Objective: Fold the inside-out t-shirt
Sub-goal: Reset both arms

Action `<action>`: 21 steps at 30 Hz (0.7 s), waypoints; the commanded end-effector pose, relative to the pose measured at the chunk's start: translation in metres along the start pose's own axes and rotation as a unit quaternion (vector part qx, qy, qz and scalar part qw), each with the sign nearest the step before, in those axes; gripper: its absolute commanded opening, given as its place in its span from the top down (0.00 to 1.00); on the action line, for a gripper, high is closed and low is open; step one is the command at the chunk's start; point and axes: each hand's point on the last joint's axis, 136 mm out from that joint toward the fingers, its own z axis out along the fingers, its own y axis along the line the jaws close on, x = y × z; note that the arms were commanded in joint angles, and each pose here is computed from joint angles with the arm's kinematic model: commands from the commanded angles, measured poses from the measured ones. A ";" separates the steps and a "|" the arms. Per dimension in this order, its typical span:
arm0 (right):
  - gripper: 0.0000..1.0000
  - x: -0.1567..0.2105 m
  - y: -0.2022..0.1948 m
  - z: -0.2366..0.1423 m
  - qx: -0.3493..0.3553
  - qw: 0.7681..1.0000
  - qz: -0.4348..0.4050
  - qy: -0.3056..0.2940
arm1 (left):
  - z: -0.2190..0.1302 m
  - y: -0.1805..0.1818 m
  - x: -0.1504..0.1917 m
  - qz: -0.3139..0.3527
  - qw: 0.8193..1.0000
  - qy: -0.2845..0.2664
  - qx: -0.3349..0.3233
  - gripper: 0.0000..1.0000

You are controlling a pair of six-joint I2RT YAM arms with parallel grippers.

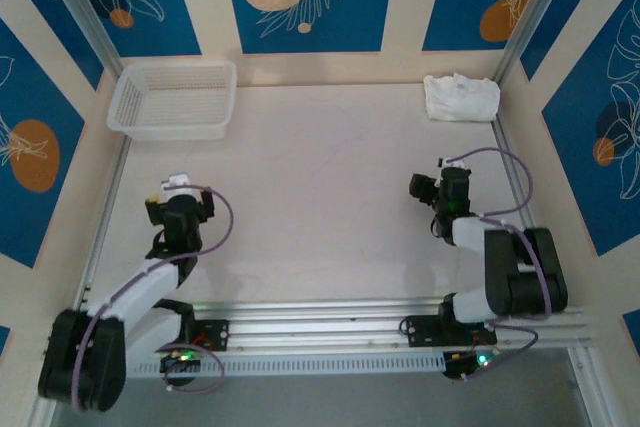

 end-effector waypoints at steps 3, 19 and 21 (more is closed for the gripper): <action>0.06 -0.034 0.021 -0.007 -0.070 0.990 -0.044 -0.113 | 0.020 -0.028 -0.032 -0.014 0.991 -0.089 0.097 0.00; 0.01 -0.038 0.016 0.000 -0.029 0.993 -0.048 -0.109 | 0.062 -0.078 -0.012 0.032 0.981 -0.021 0.188 0.00; 0.01 -0.038 0.017 0.000 -0.029 0.993 -0.048 -0.108 | 0.062 -0.079 -0.012 0.032 0.981 -0.020 0.190 0.00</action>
